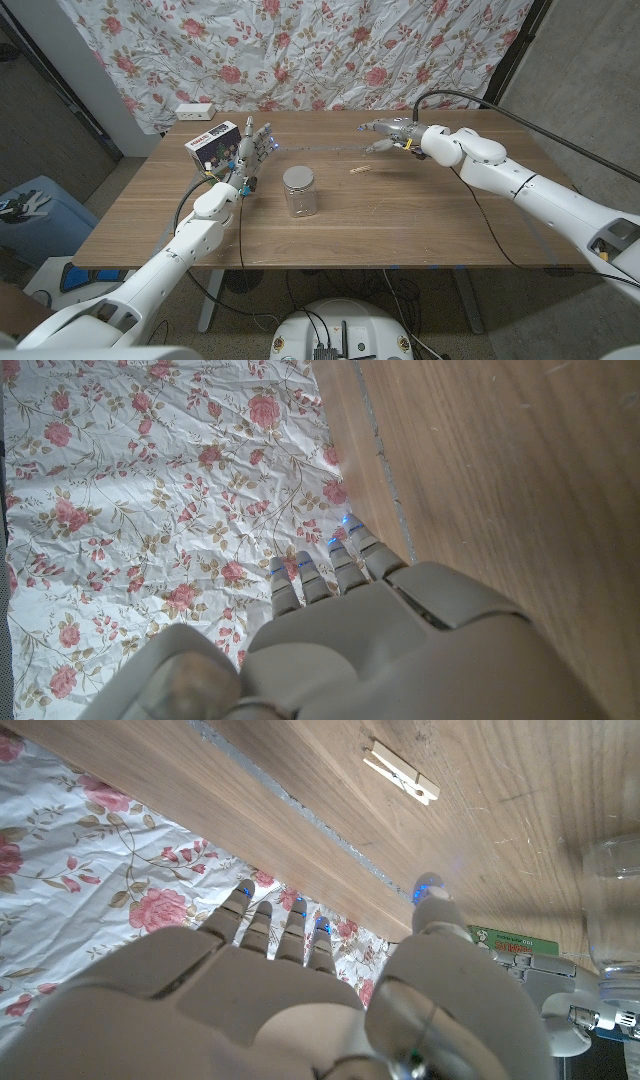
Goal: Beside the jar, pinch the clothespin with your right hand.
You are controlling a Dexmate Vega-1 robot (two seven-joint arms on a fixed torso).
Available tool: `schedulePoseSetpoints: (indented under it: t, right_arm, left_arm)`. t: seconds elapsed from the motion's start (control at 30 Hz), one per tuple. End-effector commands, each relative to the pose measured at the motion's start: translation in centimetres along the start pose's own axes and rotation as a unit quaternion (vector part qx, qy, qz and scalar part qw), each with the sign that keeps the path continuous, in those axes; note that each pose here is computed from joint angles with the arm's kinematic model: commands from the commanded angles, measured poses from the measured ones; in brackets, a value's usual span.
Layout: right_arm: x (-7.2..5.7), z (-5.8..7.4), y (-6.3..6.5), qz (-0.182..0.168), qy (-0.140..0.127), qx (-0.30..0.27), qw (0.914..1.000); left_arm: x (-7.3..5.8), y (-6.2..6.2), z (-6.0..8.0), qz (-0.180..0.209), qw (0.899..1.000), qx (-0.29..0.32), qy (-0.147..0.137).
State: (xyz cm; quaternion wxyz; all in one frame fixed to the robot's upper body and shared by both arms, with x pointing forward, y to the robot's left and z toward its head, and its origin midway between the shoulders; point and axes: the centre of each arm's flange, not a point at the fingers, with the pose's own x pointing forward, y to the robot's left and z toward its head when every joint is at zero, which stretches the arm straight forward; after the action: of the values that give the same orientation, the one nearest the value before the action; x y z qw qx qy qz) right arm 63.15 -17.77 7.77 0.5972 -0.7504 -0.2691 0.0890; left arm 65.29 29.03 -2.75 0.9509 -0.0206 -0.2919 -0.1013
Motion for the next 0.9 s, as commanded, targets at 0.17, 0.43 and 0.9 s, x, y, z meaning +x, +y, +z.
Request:
schedulePoseSetpoints:
  t: [0.17, 0.43, 0.9]
  right_arm:
    - [1.3, 0.5, 0.7, 0.042, 0.02, -0.02, 0.9987]
    - [1.9, 0.7, 1.4, 0.059, 0.022, -0.032, 0.9975]
    - [2.6, 0.4, 3.0, 0.087, 0.032, -0.045, 0.9947]
  left_arm:
    - [0.0, 0.0, 0.0, 0.001, 1.0, 0.0, 0.0]
    - [0.0, 0.0, 0.0, 0.001, 1.0, 0.0, 0.0]
    - [0.0, 0.0, 0.0, 0.001, 1.0, 0.0, 0.0]
